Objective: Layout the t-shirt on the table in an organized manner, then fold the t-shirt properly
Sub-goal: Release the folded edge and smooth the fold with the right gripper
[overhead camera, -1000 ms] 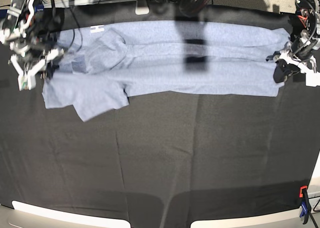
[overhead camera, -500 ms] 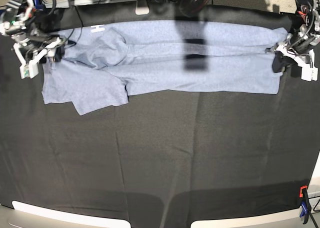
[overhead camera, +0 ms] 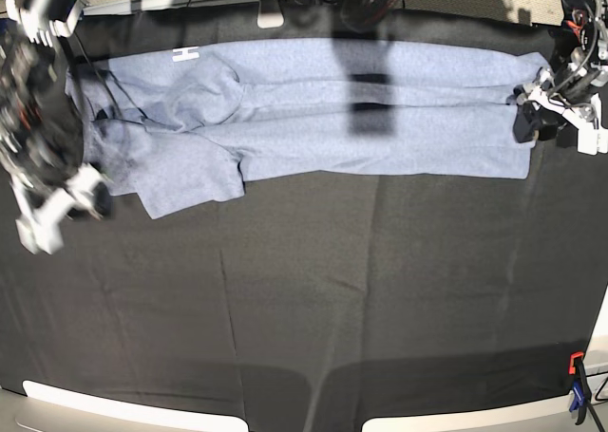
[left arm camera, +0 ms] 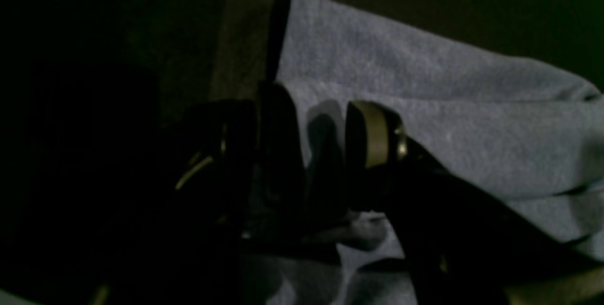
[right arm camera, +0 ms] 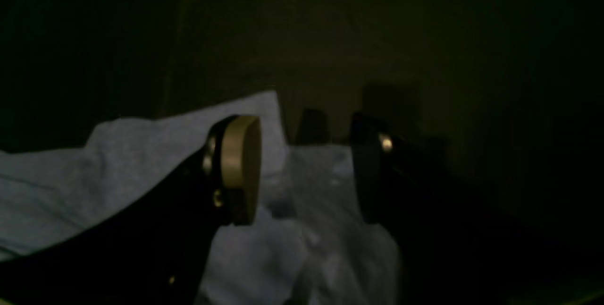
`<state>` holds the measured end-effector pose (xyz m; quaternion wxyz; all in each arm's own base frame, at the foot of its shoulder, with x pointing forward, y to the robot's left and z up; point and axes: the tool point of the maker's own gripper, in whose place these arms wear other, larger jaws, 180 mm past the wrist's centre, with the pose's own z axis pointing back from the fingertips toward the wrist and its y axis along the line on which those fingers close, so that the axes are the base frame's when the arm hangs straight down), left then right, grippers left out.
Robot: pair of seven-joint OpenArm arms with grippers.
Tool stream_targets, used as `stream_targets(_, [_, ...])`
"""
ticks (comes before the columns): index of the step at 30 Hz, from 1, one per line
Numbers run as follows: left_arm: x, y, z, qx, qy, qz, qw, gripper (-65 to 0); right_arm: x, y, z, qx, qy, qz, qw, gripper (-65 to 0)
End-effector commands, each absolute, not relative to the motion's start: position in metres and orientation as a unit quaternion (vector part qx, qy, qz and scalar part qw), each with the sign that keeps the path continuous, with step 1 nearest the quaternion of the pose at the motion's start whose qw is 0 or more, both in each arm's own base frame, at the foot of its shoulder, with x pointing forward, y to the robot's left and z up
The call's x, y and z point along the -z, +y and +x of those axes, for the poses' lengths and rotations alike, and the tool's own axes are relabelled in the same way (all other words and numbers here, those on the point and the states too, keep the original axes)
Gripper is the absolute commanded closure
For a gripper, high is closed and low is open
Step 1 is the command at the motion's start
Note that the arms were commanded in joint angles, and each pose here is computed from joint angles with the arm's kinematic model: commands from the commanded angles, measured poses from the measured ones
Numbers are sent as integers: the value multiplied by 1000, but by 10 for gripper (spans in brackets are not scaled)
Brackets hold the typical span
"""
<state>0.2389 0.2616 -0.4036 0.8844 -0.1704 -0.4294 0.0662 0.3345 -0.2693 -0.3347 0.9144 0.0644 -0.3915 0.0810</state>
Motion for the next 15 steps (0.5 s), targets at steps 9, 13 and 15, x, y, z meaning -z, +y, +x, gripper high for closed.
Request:
stream_targets(9, [389, 268, 249, -61, -454, -166, 873, -282, 370, -264, 383, -89, -306, 63, 946, -297])
stream_targets(13, [389, 268, 249, -61, -454, -166, 873, -282, 392, -255, 382, -95, -251, 77, 960, -297])
stream_targets(15, [389, 268, 249, -61, -454, -166, 873, -282, 396, -250, 381, -105, -244, 78, 961, -296])
